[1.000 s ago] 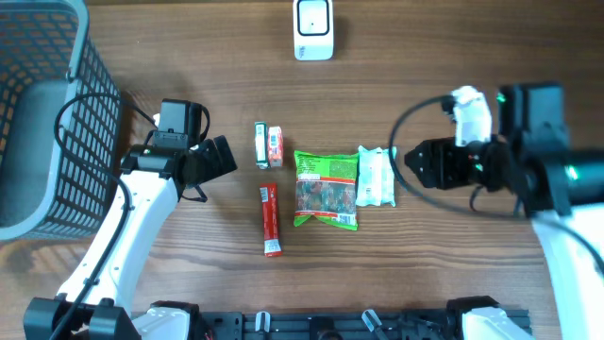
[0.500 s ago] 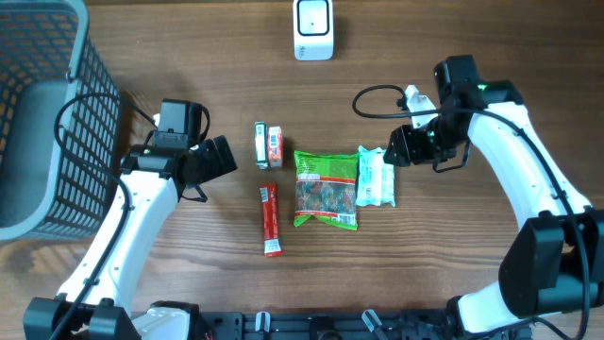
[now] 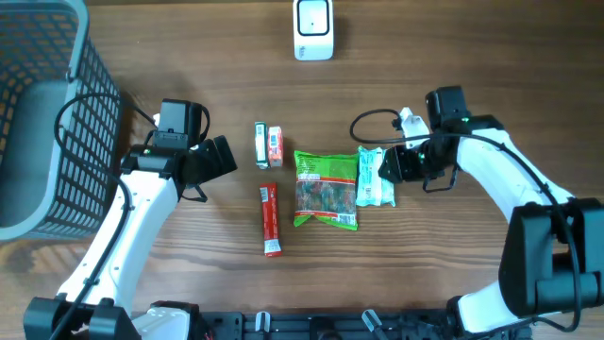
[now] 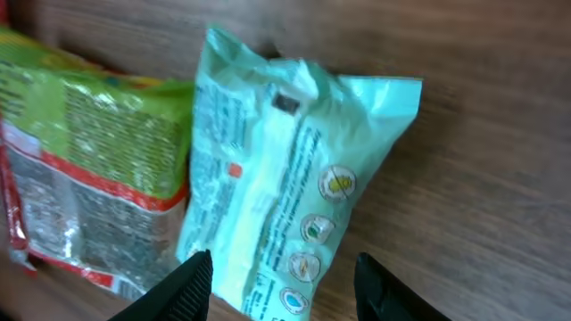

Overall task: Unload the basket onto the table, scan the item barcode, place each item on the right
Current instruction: 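Reach the right gripper to the pale green packet and grasp it, then lift the pale green packet and hold it over the barcode scanner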

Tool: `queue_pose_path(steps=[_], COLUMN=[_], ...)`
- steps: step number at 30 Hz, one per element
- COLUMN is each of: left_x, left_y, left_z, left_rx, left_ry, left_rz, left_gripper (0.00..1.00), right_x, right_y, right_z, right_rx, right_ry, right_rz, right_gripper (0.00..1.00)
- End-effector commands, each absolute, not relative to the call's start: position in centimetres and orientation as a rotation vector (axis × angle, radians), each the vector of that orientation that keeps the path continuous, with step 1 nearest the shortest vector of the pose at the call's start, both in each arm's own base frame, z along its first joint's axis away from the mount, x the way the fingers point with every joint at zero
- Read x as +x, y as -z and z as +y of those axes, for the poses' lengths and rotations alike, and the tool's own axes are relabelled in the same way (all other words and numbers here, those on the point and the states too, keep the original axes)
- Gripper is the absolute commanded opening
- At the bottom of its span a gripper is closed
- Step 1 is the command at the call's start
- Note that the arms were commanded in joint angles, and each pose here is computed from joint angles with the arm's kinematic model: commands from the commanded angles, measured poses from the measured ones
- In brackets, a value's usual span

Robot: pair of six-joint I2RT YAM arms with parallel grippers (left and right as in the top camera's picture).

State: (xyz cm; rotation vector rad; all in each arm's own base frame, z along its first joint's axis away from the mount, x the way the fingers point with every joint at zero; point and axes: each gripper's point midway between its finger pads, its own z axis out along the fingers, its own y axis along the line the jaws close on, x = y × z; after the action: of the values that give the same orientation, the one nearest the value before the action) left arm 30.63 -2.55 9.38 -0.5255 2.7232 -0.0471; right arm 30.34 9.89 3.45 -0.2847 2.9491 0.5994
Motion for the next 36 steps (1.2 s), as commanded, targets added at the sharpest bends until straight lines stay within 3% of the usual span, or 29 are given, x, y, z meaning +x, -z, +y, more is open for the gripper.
queue_pose_path(steps=[1,12,15,17,18,25,36], left_x=[31.1,31.1,31.1,31.1,31.1,31.1,31.1], left_y=[-10.3,-10.3,-10.3,-10.3,-10.3,-10.3,-10.3], left_z=[-2.3,-2.3,-2.3,-2.3,-2.3,-2.3,-2.3], left_rx=[-0.522,-0.522,-0.522,-0.522,-0.522,-0.522,-0.522], left_ry=[0.043,0.044,0.044,0.044,0.044,0.044,0.044], left_rz=[2.694,2.694,2.694,2.694,2.694,2.694,2.694], left_gripper=[1.00,1.00,1.00,1.00,1.00,1.00,1.00], right_x=[29.6,29.2,29.2,29.3,29.4,31.6,30.5], right_y=[-2.0,-0.5,-0.1,-0.1,-0.4,-10.1,-24.3], right_z=[10.0,11.7,11.6,11.6,11.6,11.2,9.8], right_rx=[-0.257,-0.136,-0.075,-0.079,-0.077,-0.109,-0.217], right_ry=[-0.627,-0.797,-0.801,-0.796,-0.799,-1.063,-0.892], right_rz=[2.958,2.883,2.882,2.880,2.871,2.570,2.249], right_gripper=[0.51,0.49,0.34,0.16,0.14,0.04,0.04])
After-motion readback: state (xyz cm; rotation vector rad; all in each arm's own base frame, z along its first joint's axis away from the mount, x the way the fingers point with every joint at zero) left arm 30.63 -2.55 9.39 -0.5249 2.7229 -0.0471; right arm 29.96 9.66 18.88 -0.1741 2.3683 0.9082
